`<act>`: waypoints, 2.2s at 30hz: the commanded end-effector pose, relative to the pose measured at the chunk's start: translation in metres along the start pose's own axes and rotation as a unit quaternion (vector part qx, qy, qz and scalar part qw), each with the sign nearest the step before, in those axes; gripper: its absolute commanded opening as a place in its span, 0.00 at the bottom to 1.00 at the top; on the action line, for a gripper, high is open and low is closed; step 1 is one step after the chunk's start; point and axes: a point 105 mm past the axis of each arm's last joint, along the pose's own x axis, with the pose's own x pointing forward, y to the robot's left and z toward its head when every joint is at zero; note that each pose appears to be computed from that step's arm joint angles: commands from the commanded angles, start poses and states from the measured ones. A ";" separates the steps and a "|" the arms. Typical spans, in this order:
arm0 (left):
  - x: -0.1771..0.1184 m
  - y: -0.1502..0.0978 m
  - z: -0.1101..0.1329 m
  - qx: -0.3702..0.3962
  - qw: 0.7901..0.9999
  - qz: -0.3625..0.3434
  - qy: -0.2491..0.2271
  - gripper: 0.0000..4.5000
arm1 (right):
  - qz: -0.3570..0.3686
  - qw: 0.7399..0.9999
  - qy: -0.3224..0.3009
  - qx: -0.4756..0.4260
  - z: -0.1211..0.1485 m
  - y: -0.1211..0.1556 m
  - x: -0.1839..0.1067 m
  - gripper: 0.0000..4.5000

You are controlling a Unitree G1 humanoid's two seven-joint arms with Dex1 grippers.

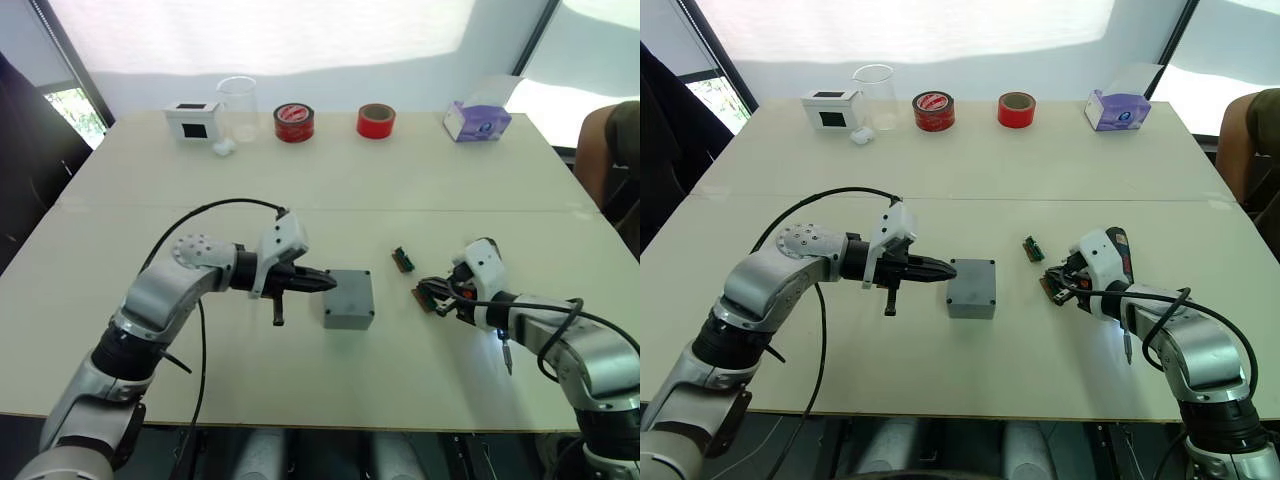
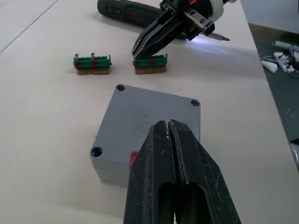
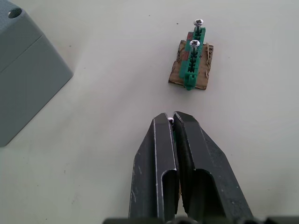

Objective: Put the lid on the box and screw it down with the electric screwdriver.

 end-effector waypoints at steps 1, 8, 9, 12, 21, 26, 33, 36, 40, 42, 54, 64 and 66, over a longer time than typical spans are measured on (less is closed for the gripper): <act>-0.003 0.002 0.007 0.015 1.000 0.007 -0.008 0.00 | 0.000 0.999 -0.031 -0.017 0.017 -0.001 -0.005 0.02; -0.004 0.004 0.006 0.012 1.000 0.011 -0.010 0.00 | 0.005 0.997 -0.071 -0.038 0.046 -0.003 -0.017 0.02; -0.005 0.005 0.006 0.011 1.000 0.012 -0.010 0.00 | 0.007 0.996 -0.076 -0.042 0.050 -0.003 -0.018 0.02; -0.005 0.006 0.006 0.010 1.000 0.014 -0.011 0.00 | 0.012 0.995 -0.082 -0.048 0.057 -0.001 -0.020 0.02; -0.013 0.014 0.003 0.008 0.999 0.032 -0.004 0.00 | 0.100 0.988 -0.109 -0.048 0.076 0.040 -0.014 0.02; -0.021 0.022 0.002 0.009 0.999 0.048 0.002 0.00 | 0.130 0.984 -0.110 -0.053 0.078 0.061 -0.005 0.02; -0.022 0.022 0.000 0.004 0.998 0.055 -0.002 0.00 | 0.150 0.982 -0.105 -0.044 0.074 0.075 0.009 0.02; -0.022 0.022 0.000 0.003 0.998 0.056 -0.002 0.00 | 0.149 0.982 -0.102 -0.047 0.073 0.075 0.012 0.02; -0.020 0.021 0.001 0.004 0.999 0.054 -0.004 0.00 | 0.147 0.983 -0.100 -0.050 0.072 0.073 0.015 0.02; -0.020 0.020 0.001 0.003 0.999 0.054 -0.004 0.00 | 0.142 0.983 -0.100 -0.050 0.072 0.071 0.016 0.02; -0.018 0.019 0.000 0.002 0.999 0.052 -0.004 0.00 | 0.126 0.986 -0.103 -0.045 0.073 0.061 0.013 0.02; -0.017 0.018 0.001 0.004 0.999 0.049 -0.005 0.00 | 0.118 0.987 -0.101 -0.044 0.071 0.058 0.013 0.02; -0.017 0.018 0.001 0.004 0.999 0.049 -0.005 0.00 | 0.118 0.987 -0.100 -0.044 0.070 0.058 0.014 0.02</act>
